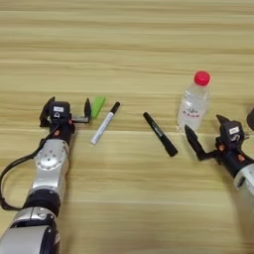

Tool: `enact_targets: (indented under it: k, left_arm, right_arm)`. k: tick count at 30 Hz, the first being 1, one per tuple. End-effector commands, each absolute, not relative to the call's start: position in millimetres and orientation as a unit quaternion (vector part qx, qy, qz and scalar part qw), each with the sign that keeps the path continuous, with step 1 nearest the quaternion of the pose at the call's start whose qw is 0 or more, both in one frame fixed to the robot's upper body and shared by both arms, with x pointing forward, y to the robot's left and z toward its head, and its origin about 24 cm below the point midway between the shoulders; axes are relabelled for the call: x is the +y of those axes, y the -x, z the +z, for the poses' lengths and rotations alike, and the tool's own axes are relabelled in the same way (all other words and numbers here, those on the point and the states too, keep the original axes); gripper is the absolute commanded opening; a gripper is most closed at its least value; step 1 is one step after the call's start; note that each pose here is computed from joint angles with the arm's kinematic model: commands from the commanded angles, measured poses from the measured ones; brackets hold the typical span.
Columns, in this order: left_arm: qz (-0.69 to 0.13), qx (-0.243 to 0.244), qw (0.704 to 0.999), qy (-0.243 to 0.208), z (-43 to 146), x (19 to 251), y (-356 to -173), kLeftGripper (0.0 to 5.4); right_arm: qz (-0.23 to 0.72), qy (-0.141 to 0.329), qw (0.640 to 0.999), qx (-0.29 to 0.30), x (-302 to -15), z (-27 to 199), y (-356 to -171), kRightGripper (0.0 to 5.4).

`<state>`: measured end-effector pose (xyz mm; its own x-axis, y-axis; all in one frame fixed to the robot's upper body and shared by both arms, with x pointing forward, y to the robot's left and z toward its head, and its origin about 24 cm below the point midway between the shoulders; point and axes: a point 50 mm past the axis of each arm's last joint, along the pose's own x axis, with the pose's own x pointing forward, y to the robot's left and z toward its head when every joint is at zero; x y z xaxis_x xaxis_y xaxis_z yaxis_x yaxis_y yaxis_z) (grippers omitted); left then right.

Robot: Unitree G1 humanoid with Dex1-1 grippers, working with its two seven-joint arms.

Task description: Move the objects on the table

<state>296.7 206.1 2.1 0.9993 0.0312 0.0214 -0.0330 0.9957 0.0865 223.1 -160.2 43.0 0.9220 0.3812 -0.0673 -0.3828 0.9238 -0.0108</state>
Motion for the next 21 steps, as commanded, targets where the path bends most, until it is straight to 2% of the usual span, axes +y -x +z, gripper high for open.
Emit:
enact_targets:
  k: [1,12,21]
  left_arm:
    - [0.015,-0.005,0.999,-0.045,1.4,205.8,-297.1,5.4]
    - [0.015,-0.006,0.999,-0.045,1.7,206.1,-296.9,5.4]
    - [0.015,-0.006,0.999,-0.045,1.6,206.1,-296.5,5.4]
  right_arm:
    - [0.233,0.023,0.971,0.057,-151.2,39.2,-213.1,5.38]
    - [0.308,0.009,0.946,0.099,-125.8,27.4,-199.4,5.38]
    - [0.318,0.013,0.942,0.108,-109.8,15.0,-211.7,5.38]
